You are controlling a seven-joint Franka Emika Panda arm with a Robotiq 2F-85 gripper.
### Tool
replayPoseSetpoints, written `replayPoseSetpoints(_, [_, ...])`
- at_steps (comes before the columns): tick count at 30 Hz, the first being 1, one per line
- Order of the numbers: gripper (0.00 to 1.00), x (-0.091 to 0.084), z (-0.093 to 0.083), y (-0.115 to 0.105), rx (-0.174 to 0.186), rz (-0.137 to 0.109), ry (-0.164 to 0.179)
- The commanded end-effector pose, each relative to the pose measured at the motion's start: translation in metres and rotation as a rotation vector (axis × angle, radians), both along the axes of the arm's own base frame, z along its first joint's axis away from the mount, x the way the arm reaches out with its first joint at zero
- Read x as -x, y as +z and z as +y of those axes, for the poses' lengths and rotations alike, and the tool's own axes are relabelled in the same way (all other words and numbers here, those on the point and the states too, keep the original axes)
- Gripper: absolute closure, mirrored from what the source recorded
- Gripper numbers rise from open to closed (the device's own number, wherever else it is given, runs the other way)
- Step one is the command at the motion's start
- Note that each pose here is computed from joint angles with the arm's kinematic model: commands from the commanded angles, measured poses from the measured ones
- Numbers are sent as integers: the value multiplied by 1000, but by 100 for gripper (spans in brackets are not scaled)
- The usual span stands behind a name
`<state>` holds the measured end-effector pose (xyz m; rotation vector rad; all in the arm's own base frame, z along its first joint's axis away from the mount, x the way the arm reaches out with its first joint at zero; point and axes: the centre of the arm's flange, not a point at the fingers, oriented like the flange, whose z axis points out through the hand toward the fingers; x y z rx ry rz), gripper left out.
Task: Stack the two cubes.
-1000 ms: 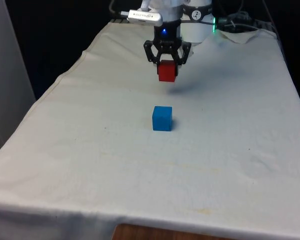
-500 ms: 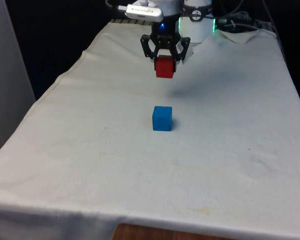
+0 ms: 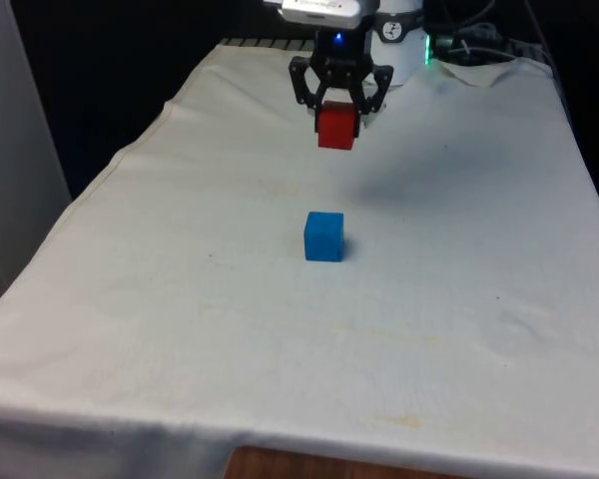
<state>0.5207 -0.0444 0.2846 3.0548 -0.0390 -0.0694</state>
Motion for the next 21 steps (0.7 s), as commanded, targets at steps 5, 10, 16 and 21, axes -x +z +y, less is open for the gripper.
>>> replayPoseSetpoints(5, [100,-11,5,8,15,-4,2])
replayPoseSetpoints(10, [100,-22,8,10,14,-14,4])
replayPoseSetpoints(16, [100,-24,8,10,13,-17,8])
replayPoseSetpoints(21, [100,-30,10,9,11,-21,12])
